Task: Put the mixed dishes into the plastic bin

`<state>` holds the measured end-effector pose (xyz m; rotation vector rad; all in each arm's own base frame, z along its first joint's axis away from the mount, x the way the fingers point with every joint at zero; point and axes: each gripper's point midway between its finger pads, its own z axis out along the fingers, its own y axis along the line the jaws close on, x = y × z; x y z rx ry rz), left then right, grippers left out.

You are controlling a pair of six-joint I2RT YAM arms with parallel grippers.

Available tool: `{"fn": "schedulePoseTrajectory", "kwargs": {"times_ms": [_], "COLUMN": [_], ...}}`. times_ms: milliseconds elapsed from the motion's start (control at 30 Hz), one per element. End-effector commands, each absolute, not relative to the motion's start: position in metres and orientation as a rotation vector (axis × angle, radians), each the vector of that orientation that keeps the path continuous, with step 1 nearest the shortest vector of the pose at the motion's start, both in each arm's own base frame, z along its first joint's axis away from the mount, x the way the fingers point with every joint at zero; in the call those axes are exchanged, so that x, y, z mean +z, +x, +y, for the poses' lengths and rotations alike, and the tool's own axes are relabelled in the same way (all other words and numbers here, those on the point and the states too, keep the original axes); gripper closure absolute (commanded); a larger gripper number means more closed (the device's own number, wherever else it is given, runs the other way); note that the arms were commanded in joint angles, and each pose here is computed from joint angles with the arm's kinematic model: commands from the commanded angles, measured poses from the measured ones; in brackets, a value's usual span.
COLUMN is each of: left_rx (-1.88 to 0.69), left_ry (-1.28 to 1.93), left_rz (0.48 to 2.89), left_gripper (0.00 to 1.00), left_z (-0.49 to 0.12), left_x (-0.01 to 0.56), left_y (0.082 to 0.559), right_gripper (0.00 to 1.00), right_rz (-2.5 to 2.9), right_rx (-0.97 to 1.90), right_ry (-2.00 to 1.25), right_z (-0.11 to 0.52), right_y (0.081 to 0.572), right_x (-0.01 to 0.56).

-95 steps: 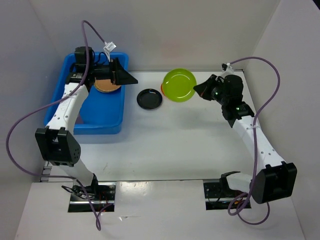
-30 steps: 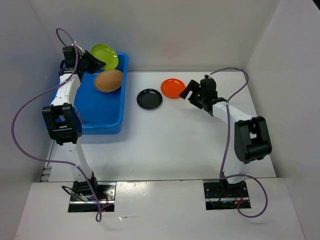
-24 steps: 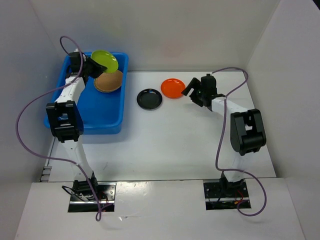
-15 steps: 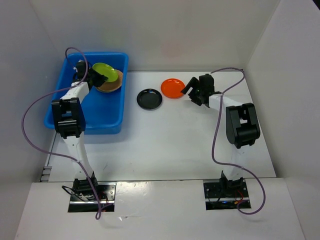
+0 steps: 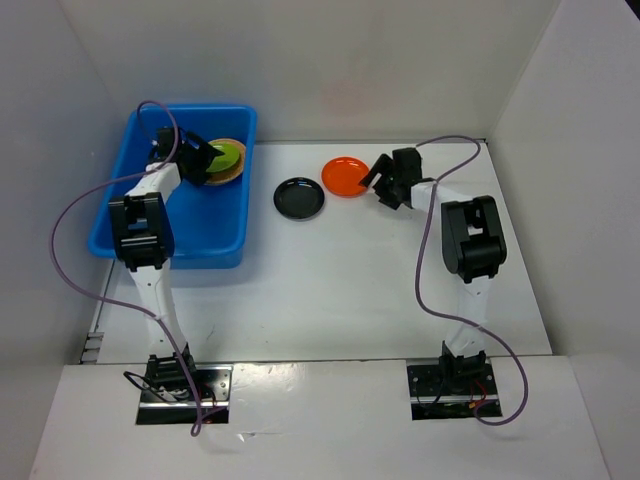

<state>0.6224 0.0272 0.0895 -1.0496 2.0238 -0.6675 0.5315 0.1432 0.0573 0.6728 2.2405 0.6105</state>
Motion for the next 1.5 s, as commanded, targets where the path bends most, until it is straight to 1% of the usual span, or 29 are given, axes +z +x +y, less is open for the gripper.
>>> {"fn": "schedulePoseTrajectory", "kwargs": {"times_ms": [0, 33, 67, 133, 233, 267, 333, 367, 400, 433, 467, 600, 633, 667, 733, 767, 800, 867, 900, 933, 1000, 1067, 1100, 1167, 1200, 1267, 1367, 1400, 1467], "left_rx": [-0.687, -0.68, -0.657, -0.6, -0.426, -0.368, -0.271, -0.253, -0.233, -0.216, -0.194, -0.15, -0.155, -0.155, -0.188, -0.207, -0.235, -0.264, -0.274, -0.283, -0.323, -0.343, -0.354, -0.365, -0.393, -0.433, -0.655, -0.798, -0.915], "left_ry": [-1.025, -1.015, -1.005, -0.99, -0.924, -0.885, -0.825, -0.798, -0.79, -0.765, -0.748, -0.679, -0.656, -0.655, -0.582, -0.558, -0.525, -0.472, -0.442, -0.435, -0.396, -0.364, -0.351, -0.342, -0.321, -0.269, -0.105, 0.013, 0.143], "left_rz": [2.079, 2.088, 2.134, 2.149, 2.13, 2.143, 2.152, 2.152, 2.152, 2.133, 2.135, 2.113, 2.067, 2.065, 2.009, 2.011, 1.957, 1.927, 1.877, 1.877, 1.83, 1.837, 1.82, 1.82, 1.825, 1.806, 1.826, 1.835, 1.862], "left_gripper": [0.1, 0.06, 0.06, 0.03, 0.01, 0.0, 0.0, 0.0, 0.0, 0.0, 0.0, 0.0, 0.0, 0.0, 0.0, 0.0, 0.0, 0.0, 0.0, 0.0, 0.0, 0.0, 0.0, 0.0, 0.0, 0.0, 0.0, 0.0, 0.0], "left_z": [0.028, 0.028, 0.028, 0.033, 0.048, 0.053, 0.055, 0.052, 0.054, 0.052, 0.054, 0.049, 0.049, 0.048, 0.038, 0.034, 0.026, 0.017, 0.014, 0.012, 0.005, -0.003, -0.005, -0.007, -0.013, -0.021, -0.059, -0.083, -0.116], "left_x": [0.105, 0.114, 0.115, 0.123, 0.157, 0.16, 0.177, 0.184, 0.188, 0.201, 0.202, 0.226, 0.249, 0.249, 0.277, 0.278, 0.3, 0.315, 0.335, 0.332, 0.35, 0.348, 0.355, 0.355, 0.356, 0.363, 0.351, 0.349, 0.341], "left_y": [0.611, 0.61, 0.6, 0.592, 0.575, 0.571, 0.563, 0.562, 0.559, 0.558, 0.554, 0.54, 0.537, 0.533, 0.526, 0.521, 0.516, 0.508, 0.501, 0.497, 0.488, 0.482, 0.481, 0.478, 0.477, 0.478, 0.478, 0.469, 0.47], "right_gripper": [0.12, 0.12, 0.12, 0.12, 0.12, 0.12, 0.14, 0.15, 0.15, 0.17, 0.17, 0.23, 0.24, 0.29, 0.34, 0.37, 0.39, 0.43, 0.45, 0.46, 0.55, 0.66, 0.83, 0.97, 1.0, 1.0, 1.0, 1.0, 1.0], "right_rz": [2.219, 2.229, 2.231, 2.231, 2.259, 2.248, 2.26, 2.251, 2.265, 2.263, 2.249, 2.252, 2.242, 2.242, 2.251, 2.256, 2.268, 2.275, 2.278, 2.276, 2.29, 2.279, 2.287, 2.282, 2.296, 2.274, 2.231, 2.205, 2.176], "right_rx": [0.603, 0.599, 0.594, 0.594, 0.578, 0.583, 0.574, 0.578, 0.572, 0.573, 0.592, 0.591, 0.595, 0.595, 0.608, 0.625, 0.624, 0.635, 0.649, 0.653, 0.659, 0.669, 0.665, 0.67, 0.664, 0.628, 0.574, 0.568, 0.538], "right_ry": [0.687, 0.691, 0.681, 0.681, 0.679, 0.675, 0.668, 0.665, 0.67, 0.669, 0.658, 0.659, 0.655, 0.655, 0.664, 0.67, 0.688, 0.684, 0.695, 0.706, 0.706, 0.717, 0.721, 0.731, 0.737, 0.734, 0.692, 0.676, 0.647], "right_z": [0.141, 0.141, 0.141, 0.141, 0.14, 0.141, 0.141, 0.142, 0.142, 0.142, 0.145, 0.146, 0.146, 0.147, 0.149, 0.151, 0.152, 0.154, 0.156, 0.156, 0.158, 0.159, 0.159, 0.159, 0.159, 0.153, 0.143, 0.14, 0.133], "right_y": [0.546, 0.547, 0.547, 0.549, 0.546, 0.55, 0.553, 0.556, 0.555, 0.559, 0.563, 0.569, 0.571, 0.573, 0.574, 0.575, 0.574, 0.574, 0.576, 0.578, 0.576, 0.581, 0.58, 0.582, 0.579, 0.58, 0.577, 0.572, 0.564], "right_x": [0.063, 0.06, 0.06, 0.059, 0.047, 0.052, 0.046, 0.052, 0.044, 0.043, 0.051, 0.044, 0.049, 0.047, 0.045, 0.042, 0.034, 0.031, 0.028, 0.026, 0.021, 0.023, 0.017, 0.021, 0.018, 0.027, 0.054, 0.074, 0.094]}}
